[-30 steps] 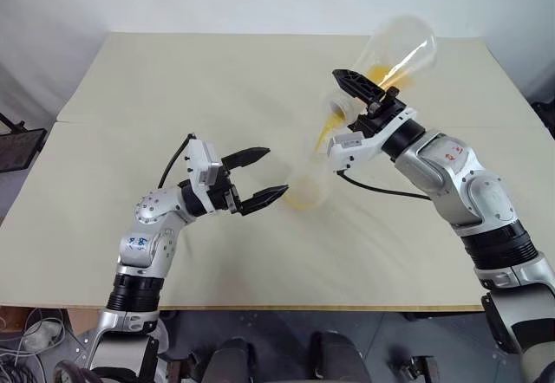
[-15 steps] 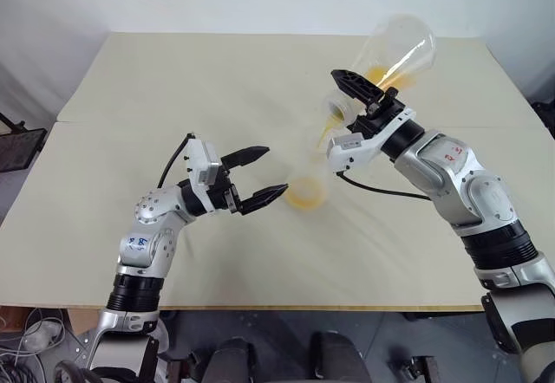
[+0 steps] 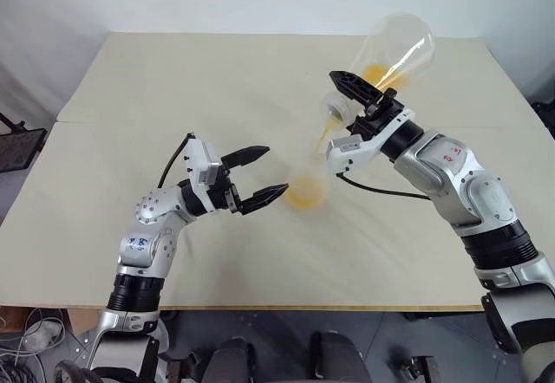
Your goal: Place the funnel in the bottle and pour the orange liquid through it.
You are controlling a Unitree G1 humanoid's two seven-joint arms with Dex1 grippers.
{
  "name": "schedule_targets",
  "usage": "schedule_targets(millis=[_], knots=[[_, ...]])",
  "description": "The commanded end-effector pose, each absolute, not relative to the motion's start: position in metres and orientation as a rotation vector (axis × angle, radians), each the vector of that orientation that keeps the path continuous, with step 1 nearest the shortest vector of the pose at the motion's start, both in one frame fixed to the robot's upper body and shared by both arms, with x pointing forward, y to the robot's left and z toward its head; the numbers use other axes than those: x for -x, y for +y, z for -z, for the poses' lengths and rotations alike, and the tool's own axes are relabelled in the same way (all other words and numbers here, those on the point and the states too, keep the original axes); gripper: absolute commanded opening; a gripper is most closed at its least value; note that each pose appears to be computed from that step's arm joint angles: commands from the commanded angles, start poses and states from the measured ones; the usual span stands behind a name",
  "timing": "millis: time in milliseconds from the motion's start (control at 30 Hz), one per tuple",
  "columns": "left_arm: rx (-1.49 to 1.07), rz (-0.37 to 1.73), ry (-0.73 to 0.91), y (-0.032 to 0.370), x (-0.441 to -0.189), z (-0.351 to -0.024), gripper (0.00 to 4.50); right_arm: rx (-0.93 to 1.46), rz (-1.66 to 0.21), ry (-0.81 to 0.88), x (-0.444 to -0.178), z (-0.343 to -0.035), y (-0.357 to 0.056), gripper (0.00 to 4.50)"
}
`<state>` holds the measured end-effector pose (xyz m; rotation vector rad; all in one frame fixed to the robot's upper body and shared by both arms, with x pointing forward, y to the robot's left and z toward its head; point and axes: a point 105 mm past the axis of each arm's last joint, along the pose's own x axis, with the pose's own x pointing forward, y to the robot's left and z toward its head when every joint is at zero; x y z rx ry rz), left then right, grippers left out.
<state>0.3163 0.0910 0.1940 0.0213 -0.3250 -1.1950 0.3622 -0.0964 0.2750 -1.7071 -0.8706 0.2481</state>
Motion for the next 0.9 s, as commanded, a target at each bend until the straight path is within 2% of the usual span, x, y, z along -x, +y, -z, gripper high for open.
schedule_targets(millis=[33,900], knots=[[-0.042,1.203,-0.393,0.089,-0.3109,-0.2079,4.5,1.708,-0.182,-0.922,-0.357,-0.2931,-0.1,2.48],[-0.026,1.197,-0.417,0.0888,-0.3111,-0.21,4.5,1.726,-0.155,-0.92,-0.3575,-0.2937,-0.104,2.48]])
